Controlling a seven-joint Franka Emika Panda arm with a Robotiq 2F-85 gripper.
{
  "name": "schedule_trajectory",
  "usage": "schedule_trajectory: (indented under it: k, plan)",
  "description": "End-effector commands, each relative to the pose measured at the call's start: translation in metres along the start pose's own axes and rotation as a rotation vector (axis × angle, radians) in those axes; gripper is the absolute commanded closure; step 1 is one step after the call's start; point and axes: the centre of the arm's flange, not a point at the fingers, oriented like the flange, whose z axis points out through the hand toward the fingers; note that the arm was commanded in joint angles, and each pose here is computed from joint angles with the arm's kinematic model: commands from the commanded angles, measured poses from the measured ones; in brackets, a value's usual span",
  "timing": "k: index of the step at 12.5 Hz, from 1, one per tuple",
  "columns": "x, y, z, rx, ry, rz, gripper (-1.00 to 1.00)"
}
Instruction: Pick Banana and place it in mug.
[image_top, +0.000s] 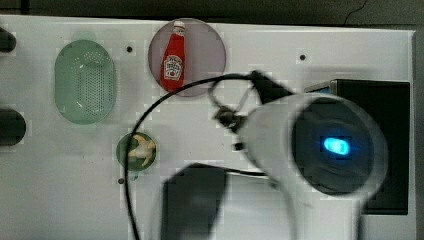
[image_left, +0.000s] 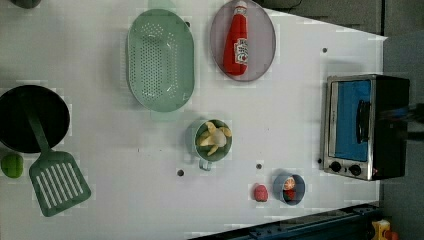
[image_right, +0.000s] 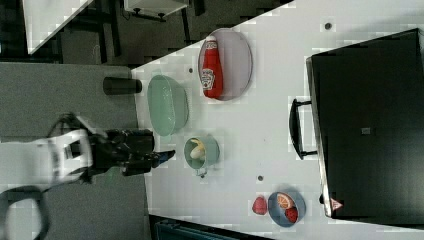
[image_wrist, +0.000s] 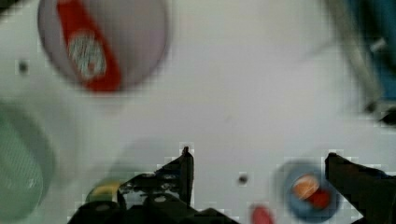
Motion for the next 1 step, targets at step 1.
schedule_trajectory:
  k: [1]
  plan:
    - [-0.0112, -0.0073, -0.0551, -0.033, 0.072, -0.011, -1.00]
